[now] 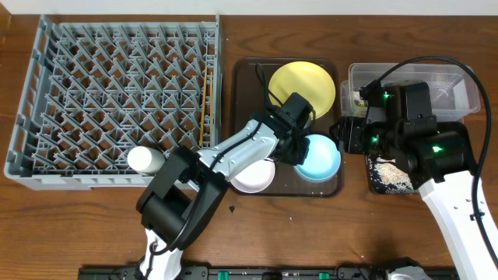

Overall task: Sort waste into correct bins and load items into the dishwasher
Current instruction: 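Grasp the light-blue bowl on the brown tray with the left gripper, then carry the light-blue bowl over the dish rack with the left gripper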

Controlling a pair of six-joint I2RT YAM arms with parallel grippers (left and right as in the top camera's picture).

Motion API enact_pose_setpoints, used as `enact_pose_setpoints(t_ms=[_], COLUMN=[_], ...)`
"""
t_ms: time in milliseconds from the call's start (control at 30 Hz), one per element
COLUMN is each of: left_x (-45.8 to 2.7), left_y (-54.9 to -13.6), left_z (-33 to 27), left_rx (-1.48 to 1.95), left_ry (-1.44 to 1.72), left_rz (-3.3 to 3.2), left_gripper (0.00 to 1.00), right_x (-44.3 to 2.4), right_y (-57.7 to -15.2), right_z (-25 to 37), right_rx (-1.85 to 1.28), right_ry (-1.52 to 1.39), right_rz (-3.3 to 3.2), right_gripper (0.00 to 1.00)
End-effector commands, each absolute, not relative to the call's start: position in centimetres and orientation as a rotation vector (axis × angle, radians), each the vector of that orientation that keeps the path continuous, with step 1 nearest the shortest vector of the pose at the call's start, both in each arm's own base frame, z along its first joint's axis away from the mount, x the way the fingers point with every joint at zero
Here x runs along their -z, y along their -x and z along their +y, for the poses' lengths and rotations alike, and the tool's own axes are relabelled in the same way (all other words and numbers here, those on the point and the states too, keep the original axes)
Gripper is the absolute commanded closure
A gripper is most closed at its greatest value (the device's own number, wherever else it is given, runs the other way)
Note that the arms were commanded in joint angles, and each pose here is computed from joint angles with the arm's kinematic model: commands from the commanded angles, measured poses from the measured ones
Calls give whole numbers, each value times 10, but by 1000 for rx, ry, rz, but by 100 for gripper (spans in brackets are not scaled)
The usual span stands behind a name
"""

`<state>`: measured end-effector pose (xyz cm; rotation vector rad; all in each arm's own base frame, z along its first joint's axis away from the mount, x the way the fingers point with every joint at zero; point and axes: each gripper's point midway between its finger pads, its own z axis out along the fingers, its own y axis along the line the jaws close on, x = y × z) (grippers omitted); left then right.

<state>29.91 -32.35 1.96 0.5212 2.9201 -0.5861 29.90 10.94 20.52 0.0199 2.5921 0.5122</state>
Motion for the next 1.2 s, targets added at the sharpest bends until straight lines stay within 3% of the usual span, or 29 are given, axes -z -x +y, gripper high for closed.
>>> enact_pose_setpoints(t_ms=[0, 167, 333, 500, 667, 867, 1167], left_x=[-26, -64, -121, -178, -222, -243, -241], left_y=[-303, -323, -349, -365, -360, -352, -369], left_z=[-323, -312, -262, -171, -59, 17, 40], left_rx=[597, 625, 530, 184, -388, -891, -1247], left_ry=[-517, -456, -298, -109, 114, 247, 264], left_rz=[2903, 2831, 2727, 2600, 2445, 2300, 2147], left_gripper=[92, 93, 92, 93, 93, 93, 92], right_x=[-204, -204, -204, -204, -204, -204, -204], right_y=[-300, -299, -299, -299, -299, -299, -299], right_z=[108, 108, 108, 108, 108, 108, 108], right_rx=[-515, -514, -513, -514, -513, -513, -514], right_ry=[-16, -17, -17, -17, -17, -17, -17], right_rz=[2595, 2600, 2602, 2602, 2601, 2601, 2600], right_gripper=[39, 38, 38, 37, 37, 37, 36])
